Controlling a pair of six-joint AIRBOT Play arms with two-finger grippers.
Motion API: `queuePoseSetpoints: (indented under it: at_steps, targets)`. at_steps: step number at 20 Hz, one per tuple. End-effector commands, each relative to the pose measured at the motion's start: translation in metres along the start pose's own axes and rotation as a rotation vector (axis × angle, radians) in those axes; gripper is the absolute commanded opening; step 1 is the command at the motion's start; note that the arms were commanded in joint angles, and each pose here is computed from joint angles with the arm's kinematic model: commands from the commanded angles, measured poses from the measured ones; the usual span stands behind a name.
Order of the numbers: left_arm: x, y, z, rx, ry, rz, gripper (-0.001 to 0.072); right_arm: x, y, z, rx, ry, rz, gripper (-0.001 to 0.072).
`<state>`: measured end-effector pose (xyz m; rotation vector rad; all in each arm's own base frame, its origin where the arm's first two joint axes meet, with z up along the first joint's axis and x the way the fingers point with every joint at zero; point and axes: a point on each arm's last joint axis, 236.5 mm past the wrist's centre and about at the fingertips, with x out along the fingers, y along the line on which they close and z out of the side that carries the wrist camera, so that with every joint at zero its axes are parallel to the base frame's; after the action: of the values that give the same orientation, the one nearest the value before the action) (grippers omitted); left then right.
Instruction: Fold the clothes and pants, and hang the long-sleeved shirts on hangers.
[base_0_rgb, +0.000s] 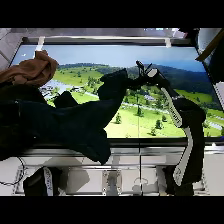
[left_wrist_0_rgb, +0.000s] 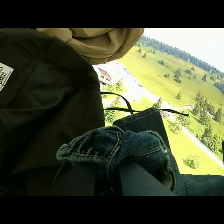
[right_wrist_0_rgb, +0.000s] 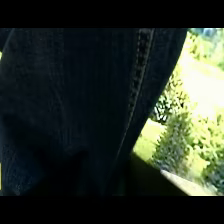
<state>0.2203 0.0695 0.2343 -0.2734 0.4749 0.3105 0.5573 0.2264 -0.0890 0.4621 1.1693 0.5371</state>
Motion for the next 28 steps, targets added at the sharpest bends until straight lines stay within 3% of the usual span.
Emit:
queuePoseSetpoints:
  at_steps: [1,2,6,10,13,16,20,25,28]
  targets:
    - [0.006,0.004,-0.002,-0.005,0.023,0.006,0.0040,0.004,0.002,0.007,0.012,-0.022,0.001,0.0049]
    - [0.011,0.005,-0.002,-0.011,0.037,0.006,0.0040,0.001,0.003,0.010,0.008,-0.027,0.003,0.0021]
    - [0.043,0.020,0.021,-0.042,-0.007,0.022,0.0040,-0.061,0.015,0.037,-0.063,-0.032,0.013,0.0020]
    - [0.055,0.018,0.088,-0.123,-0.237,-0.026,0.0040,-0.222,0.019,0.062,-0.193,-0.115,-0.136,0.0020]
    - [0.051,0.018,0.115,-0.116,-0.280,-0.028,0.0040,-0.363,0.034,0.059,-0.264,-0.290,-0.331,0.0020]
    - [0.064,0.012,0.118,-0.143,-0.258,-0.066,0.0040,-0.449,0.079,0.043,-0.359,-0.460,-0.407,0.0020]
    - [0.127,-0.016,0.089,-0.102,-0.098,-0.155,0.0040,-0.432,0.058,0.034,-0.329,-0.411,-0.428,0.0020]
    - [0.213,-0.044,0.100,-0.084,-0.162,-0.186,0.0039,-0.395,0.006,0.094,-0.271,-0.518,-0.451,0.0021]
    - [0.261,-0.050,0.077,-0.067,-0.069,-0.184,0.0039,-0.373,-0.017,0.105,-0.246,-0.508,-0.453,0.0021]
